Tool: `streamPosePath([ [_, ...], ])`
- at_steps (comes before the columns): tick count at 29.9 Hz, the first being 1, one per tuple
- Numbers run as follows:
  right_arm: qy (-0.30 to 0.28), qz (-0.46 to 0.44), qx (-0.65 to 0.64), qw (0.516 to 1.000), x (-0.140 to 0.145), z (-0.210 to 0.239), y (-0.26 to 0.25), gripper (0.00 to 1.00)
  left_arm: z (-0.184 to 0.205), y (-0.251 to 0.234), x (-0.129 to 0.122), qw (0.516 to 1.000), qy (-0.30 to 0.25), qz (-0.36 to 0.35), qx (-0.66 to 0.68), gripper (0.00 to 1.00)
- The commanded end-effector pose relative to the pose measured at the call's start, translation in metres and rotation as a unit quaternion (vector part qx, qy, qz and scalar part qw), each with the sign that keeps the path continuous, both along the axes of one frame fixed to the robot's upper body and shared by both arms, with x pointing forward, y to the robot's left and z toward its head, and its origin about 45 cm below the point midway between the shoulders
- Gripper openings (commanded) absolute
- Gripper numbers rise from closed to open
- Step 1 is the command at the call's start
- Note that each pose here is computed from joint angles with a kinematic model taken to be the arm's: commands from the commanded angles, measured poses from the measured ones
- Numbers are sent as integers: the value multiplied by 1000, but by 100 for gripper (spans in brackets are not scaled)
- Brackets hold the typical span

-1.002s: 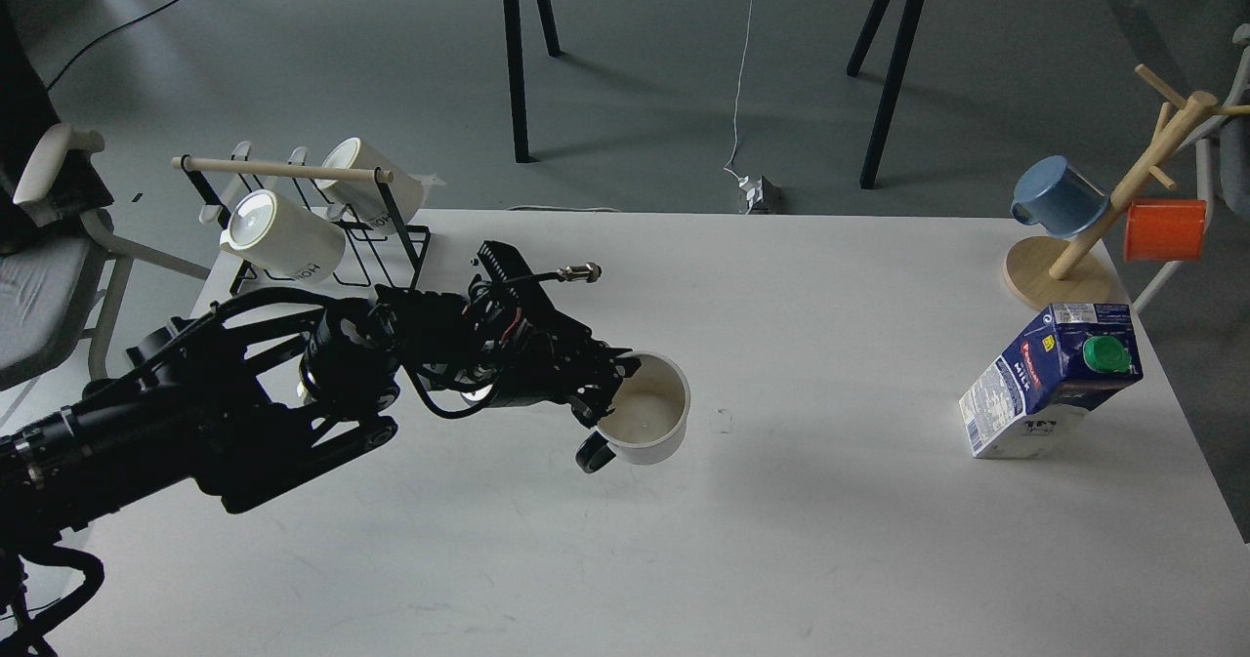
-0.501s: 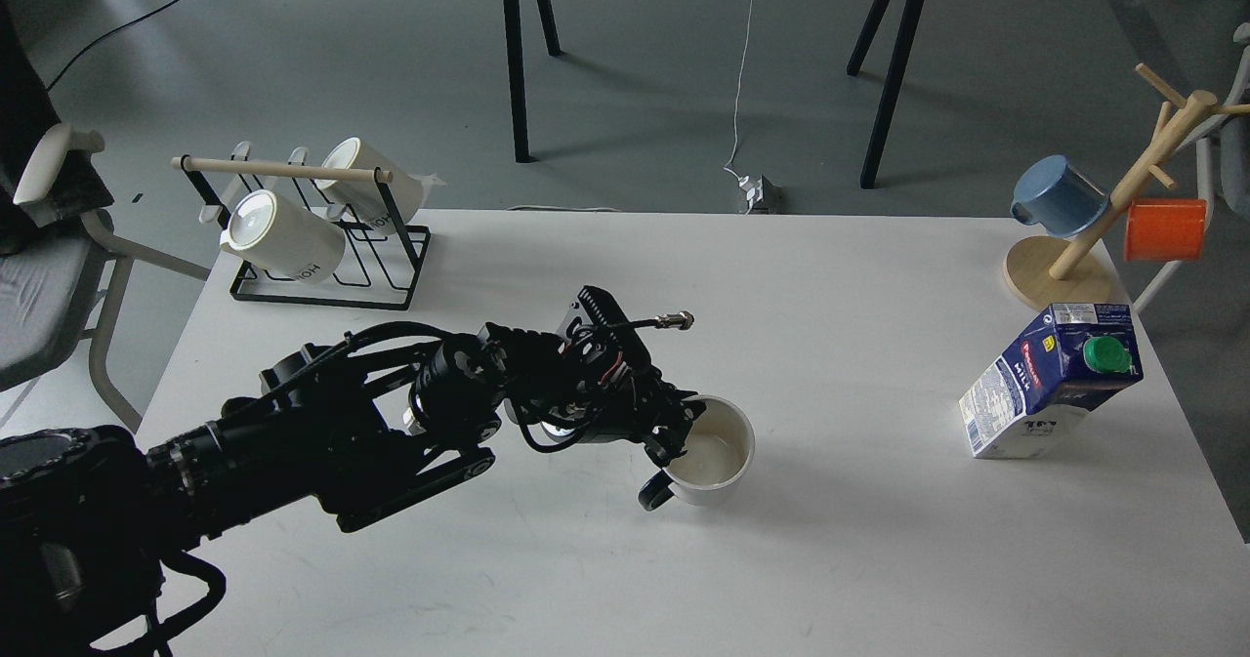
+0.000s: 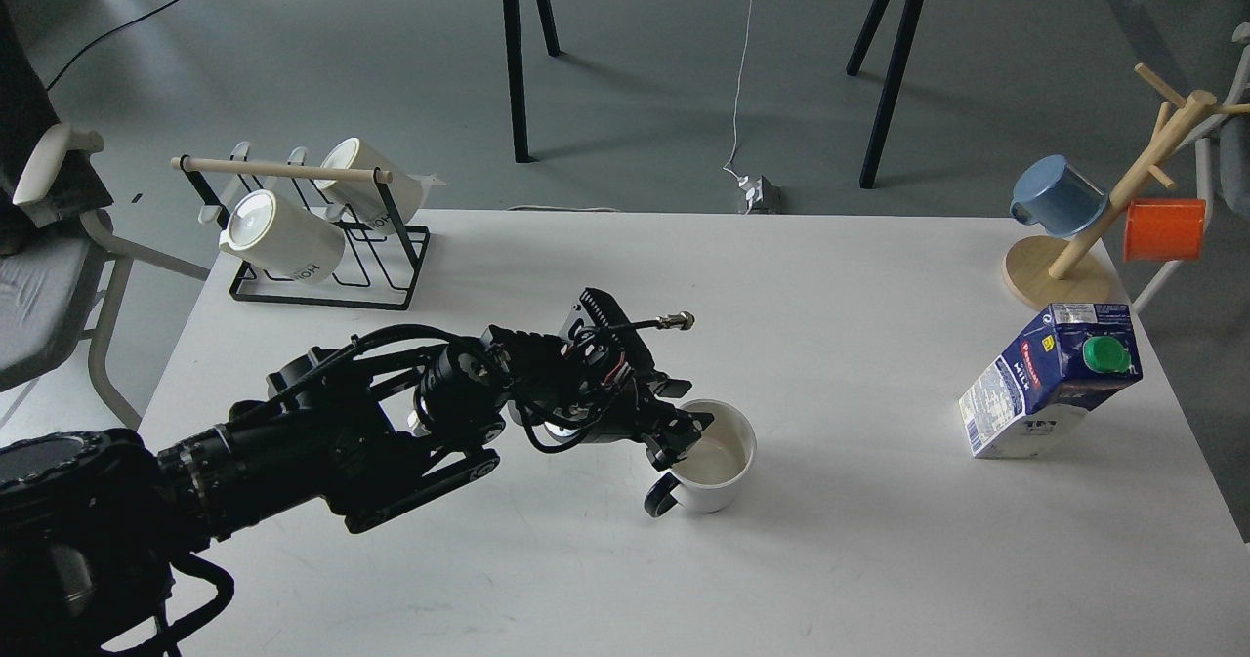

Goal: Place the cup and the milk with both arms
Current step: 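Open the left gripper and withdraw the left arm away from the mug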

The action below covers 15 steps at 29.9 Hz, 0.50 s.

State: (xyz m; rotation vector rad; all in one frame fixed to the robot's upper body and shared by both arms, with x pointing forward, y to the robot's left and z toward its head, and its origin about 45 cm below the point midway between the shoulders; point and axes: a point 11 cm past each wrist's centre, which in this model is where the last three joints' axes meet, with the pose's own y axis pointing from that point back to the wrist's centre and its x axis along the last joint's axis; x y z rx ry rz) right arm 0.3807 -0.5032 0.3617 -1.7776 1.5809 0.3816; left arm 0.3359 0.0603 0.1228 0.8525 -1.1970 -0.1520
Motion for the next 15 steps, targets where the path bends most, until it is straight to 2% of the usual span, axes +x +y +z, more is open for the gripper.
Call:
streamPosePath([
  [1, 1, 0, -3, 1000, -1, 1, -1, 100, 16, 4, 15, 999, -30, 17, -34, 99],
  [4, 5, -8, -11, 1000, -3, 3, -9, 100, 36, 18, 35, 995, -28, 60, -75, 99],
  [8, 6, -25, -15, 1000, -4, 3, -20, 100, 99, 34, 67, 968, -8, 132, -213, 99],
  [12, 6, -38, -22, 999, -7, 7, -30, 100, 171, 71, 99, 904, 20, 191, -381, 99],
  [15, 8, -41, -36, 998, -13, 18, -37, 100, 209, 108, 113, 842, 47, 231, -485, 100],
])
